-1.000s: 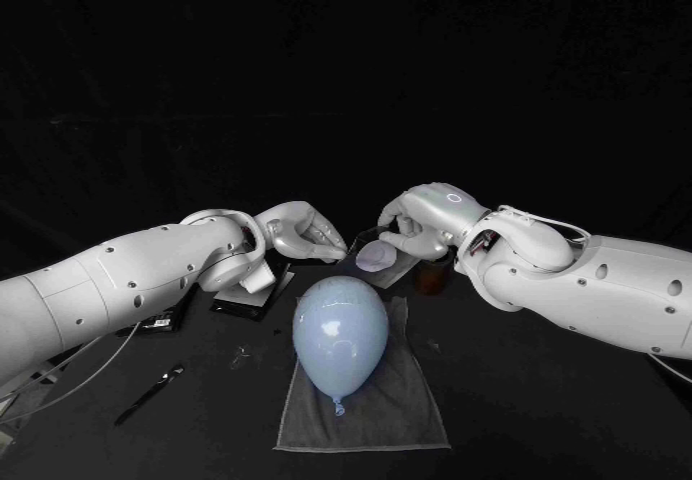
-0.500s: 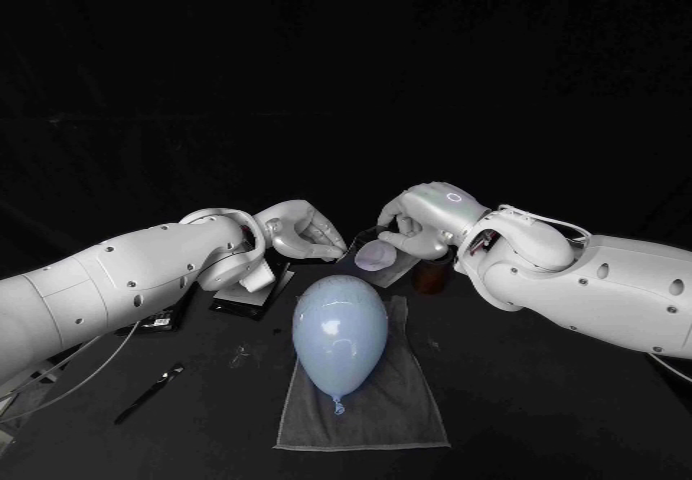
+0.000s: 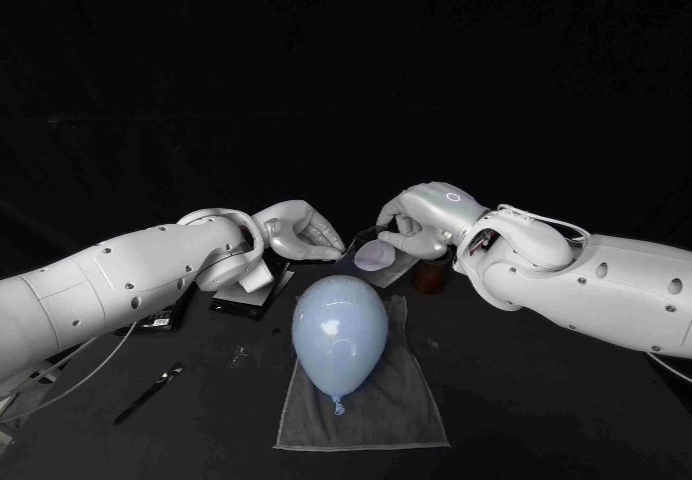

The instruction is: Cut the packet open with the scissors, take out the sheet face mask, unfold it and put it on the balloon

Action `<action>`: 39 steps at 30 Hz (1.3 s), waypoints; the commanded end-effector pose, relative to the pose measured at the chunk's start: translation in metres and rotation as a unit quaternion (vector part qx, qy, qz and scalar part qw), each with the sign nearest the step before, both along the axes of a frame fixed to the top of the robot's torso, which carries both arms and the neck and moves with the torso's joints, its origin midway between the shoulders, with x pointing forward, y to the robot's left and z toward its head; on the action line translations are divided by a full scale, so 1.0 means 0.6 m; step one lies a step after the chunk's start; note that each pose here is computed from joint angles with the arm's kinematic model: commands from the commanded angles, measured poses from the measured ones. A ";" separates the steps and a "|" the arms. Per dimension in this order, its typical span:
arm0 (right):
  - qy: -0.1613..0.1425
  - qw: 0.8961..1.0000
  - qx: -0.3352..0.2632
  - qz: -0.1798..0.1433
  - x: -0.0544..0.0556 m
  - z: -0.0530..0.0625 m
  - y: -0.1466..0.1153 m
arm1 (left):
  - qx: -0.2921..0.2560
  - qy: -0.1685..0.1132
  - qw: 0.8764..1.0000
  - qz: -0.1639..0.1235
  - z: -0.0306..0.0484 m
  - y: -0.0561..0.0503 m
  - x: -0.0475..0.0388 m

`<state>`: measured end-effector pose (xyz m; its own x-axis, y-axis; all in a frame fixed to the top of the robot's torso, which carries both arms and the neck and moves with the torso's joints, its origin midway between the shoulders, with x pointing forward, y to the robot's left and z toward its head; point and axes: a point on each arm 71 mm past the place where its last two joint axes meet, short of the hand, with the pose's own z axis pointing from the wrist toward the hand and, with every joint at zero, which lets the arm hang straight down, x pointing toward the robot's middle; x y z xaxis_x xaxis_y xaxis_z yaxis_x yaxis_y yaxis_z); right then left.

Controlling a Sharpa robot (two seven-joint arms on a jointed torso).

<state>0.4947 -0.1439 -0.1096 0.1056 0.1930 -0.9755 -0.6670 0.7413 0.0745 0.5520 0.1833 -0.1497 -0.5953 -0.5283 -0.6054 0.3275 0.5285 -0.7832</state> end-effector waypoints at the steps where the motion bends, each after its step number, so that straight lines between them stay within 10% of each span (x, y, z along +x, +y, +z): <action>1: 0.002 1.000 -0.002 -0.004 0.002 0.001 0.000 | -0.005 -0.011 1.000 -0.005 0.003 -0.002 -0.001; 39: 0.007 1.000 0.002 -0.001 0.000 0.001 0.007 | 0.004 -0.018 1.000 -0.016 -0.002 -0.016 -0.005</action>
